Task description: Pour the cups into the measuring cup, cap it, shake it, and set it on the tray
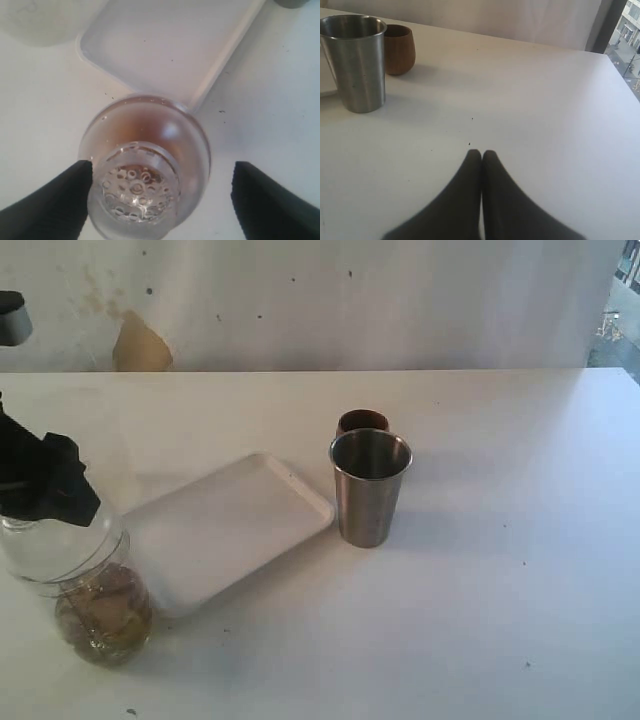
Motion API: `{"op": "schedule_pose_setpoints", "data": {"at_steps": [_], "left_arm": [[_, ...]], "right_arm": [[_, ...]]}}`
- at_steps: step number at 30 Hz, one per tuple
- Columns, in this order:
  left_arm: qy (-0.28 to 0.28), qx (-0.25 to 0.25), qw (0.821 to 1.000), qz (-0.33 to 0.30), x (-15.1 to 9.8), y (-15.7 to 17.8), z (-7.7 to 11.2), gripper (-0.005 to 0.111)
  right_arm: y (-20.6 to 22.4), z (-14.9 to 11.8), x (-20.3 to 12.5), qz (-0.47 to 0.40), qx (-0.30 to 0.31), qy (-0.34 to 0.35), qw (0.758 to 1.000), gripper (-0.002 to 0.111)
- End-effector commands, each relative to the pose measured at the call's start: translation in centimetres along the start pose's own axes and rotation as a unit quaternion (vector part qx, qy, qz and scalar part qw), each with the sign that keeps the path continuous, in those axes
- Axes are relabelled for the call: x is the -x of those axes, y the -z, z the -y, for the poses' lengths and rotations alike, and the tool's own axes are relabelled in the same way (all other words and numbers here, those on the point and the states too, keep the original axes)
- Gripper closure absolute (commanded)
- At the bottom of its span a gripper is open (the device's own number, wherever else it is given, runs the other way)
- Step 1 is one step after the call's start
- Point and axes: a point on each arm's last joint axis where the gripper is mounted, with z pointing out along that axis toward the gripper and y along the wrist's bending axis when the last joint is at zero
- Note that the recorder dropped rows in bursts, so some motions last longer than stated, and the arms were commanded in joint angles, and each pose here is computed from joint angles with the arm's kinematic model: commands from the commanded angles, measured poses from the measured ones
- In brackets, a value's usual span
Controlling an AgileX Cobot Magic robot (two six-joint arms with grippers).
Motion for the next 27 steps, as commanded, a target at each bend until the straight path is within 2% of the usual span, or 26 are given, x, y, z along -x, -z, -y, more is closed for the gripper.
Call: {"op": "schedule_pose_setpoints", "data": {"at_steps": [1,8,12,14,17,22,27], "left_arm": [[0.006,-0.013,1.000,0.004,0.1,0.0,0.3,0.033],[0.001,-0.010,0.999,0.053,0.4,1.1,0.3,0.033],[-0.008,-0.001,0.996,0.090,0.6,2.9,0.2,0.040],[-0.010,0.002,0.995,0.104,0.5,3.9,0.1,0.048],[-0.012,0.001,0.994,0.112,0.0,5.2,0.2,0.065],[-0.049,0.005,0.994,0.097,-1.4,6.1,0.1,0.106],[-0.044,-0.007,0.995,0.084,-1.9,5.1,0.2,0.107]], "right_arm": [[0.0,0.0,-0.1,0.003,-0.001,-0.004,1.000,0.108],[0.0,0.0,-0.1,0.003,-0.001,-0.004,1.000,0.108],[0.0,0.0,-0.1,0.003,-0.001,-0.004,1.000,0.108],[0.0,0.0,-0.1,0.003,-0.001,-0.004,1.000,0.108],[0.0,0.0,-0.1,0.003,-0.001,-0.004,1.000,0.108],[0.0,0.0,-0.1,0.003,-0.001,-0.004,1.000,0.108],[0.0,0.0,-0.1,0.003,-0.001,-0.004,1.000,0.108]]}}
